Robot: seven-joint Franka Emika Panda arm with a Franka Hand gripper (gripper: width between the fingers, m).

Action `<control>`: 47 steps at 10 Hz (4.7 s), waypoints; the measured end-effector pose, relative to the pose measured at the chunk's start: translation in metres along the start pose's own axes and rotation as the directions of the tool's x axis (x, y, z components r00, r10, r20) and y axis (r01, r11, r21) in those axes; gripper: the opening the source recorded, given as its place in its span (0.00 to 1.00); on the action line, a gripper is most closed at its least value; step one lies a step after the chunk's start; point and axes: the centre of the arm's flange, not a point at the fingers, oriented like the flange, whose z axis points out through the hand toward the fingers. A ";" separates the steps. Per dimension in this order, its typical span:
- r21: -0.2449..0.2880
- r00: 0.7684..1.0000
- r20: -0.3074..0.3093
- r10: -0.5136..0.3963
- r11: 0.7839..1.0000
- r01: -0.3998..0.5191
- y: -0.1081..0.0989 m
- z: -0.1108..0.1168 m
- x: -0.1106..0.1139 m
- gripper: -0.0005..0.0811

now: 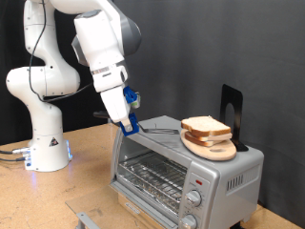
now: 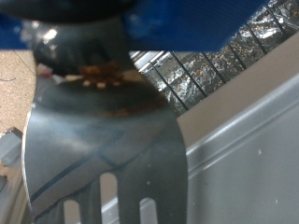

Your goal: Make a piece of toast with the oven

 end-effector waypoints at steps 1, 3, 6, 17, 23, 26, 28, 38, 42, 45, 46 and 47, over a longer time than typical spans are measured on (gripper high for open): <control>0.001 1.000 0.001 0.004 1.000 -0.004 -0.002 0.001 0.001 0.49; 0.001 1.000 -0.003 0.005 1.000 -0.005 -0.006 0.002 0.004 0.49; 0.007 1.000 -0.004 0.008 1.000 -0.008 -0.011 0.004 0.009 0.49; 0.035 1.000 0.001 0.031 0.999 -0.031 -0.022 -0.003 0.020 0.49; 0.028 0.997 0.056 0.060 0.998 -0.062 -0.033 0.004 0.028 0.49; 0.027 0.996 0.065 0.067 0.997 -0.069 -0.039 0.008 0.034 0.49; 0.023 0.996 0.064 0.062 0.998 -0.064 -0.045 0.007 0.039 0.49; -0.012 0.989 0.113 0.092 0.996 -0.091 -0.076 0.015 0.066 0.49; -0.012 0.988 0.117 0.097 0.995 -0.096 -0.076 0.021 0.076 0.49; -0.008 0.989 0.119 0.087 0.996 -0.087 -0.080 0.023 0.079 0.49; -0.006 0.989 0.120 0.081 0.997 -0.081 -0.082 0.024 0.079 0.49; -0.004 0.990 0.120 0.070 0.998 -0.070 -0.085 0.025 0.079 0.49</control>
